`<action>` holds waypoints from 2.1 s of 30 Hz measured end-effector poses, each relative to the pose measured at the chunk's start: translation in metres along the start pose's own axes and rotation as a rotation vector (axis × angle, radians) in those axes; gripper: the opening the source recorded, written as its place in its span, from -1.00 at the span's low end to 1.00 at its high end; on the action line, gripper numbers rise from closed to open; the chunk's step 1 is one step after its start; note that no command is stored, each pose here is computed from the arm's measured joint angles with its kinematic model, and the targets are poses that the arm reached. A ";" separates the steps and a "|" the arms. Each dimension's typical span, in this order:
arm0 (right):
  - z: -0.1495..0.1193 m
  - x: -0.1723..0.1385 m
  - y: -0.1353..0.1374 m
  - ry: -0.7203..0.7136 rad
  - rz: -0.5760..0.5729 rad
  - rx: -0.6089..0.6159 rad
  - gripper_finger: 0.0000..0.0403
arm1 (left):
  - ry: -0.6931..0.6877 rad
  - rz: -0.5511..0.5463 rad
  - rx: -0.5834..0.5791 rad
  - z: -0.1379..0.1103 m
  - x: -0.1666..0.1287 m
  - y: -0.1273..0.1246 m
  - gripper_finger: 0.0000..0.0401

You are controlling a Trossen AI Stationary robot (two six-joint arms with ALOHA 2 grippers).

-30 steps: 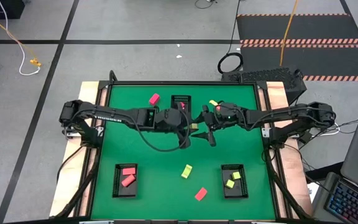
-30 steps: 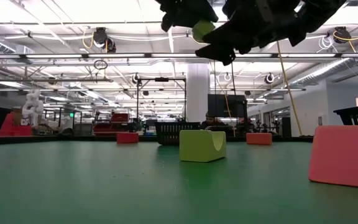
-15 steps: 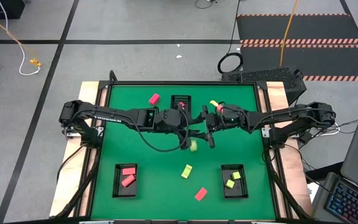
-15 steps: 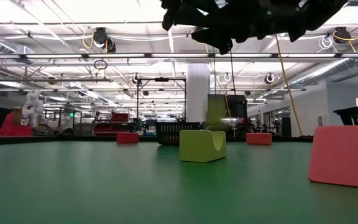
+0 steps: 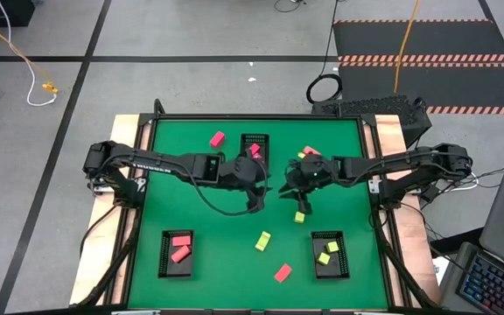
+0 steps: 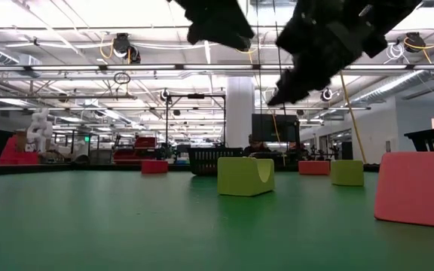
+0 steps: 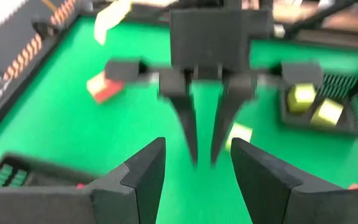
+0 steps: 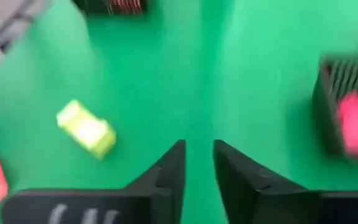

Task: Sort & place blocks by color
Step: Put the green block into the bottom right black bin

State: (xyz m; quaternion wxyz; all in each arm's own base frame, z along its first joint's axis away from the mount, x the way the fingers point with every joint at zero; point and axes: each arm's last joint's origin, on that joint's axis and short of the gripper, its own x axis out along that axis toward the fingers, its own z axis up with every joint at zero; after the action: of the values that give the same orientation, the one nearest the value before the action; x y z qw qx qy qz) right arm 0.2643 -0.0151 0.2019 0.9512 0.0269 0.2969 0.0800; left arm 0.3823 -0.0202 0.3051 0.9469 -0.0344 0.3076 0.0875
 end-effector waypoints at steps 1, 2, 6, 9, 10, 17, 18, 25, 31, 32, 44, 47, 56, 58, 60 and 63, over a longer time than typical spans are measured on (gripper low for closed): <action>-0.005 0.000 0.000 0.046 0.002 0.016 -0.57 | 0.028 0.005 0.002 -0.003 0.000 0.000 -0.07; -0.009 0.000 0.000 0.086 0.003 0.027 -0.48 | 0.052 0.009 0.004 -0.005 0.000 0.001 -0.07; -0.019 -0.001 0.007 0.196 0.059 0.046 -0.05 | 0.111 0.030 -0.008 -0.011 -0.001 0.002 -0.07; -0.024 -0.001 0.015 0.251 0.095 0.082 0.27 | 0.135 0.037 -0.010 -0.013 -0.001 0.003 -0.07; -0.025 -0.001 0.018 0.268 0.099 0.093 0.36 | 0.145 0.039 -0.011 -0.014 -0.001 0.003 -0.07; -0.034 0.000 0.038 0.373 0.054 0.057 0.70 | 0.216 0.052 0.000 -0.031 0.004 0.004 -0.07; -0.035 0.000 0.040 0.385 0.035 0.041 0.70 | 0.225 0.054 -0.005 -0.034 0.005 0.004 -0.07; -0.047 0.001 0.043 0.402 -0.029 0.130 0.69 | 0.233 0.054 -0.056 -0.055 0.016 0.001 -0.07; -0.058 0.003 0.043 0.380 -0.040 0.218 0.68 | 0.239 0.057 -0.072 -0.069 0.022 0.002 -0.07; -0.058 0.004 0.043 0.377 -0.040 0.220 0.68 | 0.241 0.058 -0.075 -0.071 0.023 0.002 -0.07; -0.075 0.026 0.048 0.471 -0.100 0.171 0.68 | 0.218 0.054 -0.103 -0.070 0.024 0.001 -0.07; -0.075 0.028 0.048 0.466 -0.123 0.159 0.65 | 0.220 0.053 -0.102 -0.070 0.023 0.000 -0.07; -0.068 0.022 0.048 0.421 -0.137 0.123 0.00 | 0.224 0.044 -0.095 -0.072 0.022 -0.005 -0.07; -0.066 0.020 0.048 0.409 -0.132 0.110 -0.25 | 0.224 0.043 -0.094 -0.072 0.022 -0.005 -0.07; -0.064 0.017 0.049 0.393 -0.125 0.095 -0.41 | 0.224 0.043 -0.095 -0.072 0.022 -0.005 -0.07; -0.058 0.010 0.049 0.355 -0.116 0.075 -0.41 | 0.224 0.043 -0.099 -0.072 0.022 -0.005 -0.07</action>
State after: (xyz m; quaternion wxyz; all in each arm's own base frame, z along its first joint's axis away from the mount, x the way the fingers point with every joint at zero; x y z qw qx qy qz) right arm 0.2331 0.0354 0.1538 0.8851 0.0308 0.4641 0.0173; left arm 0.3596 -0.0306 0.2342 0.9016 -0.0840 0.4075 0.1186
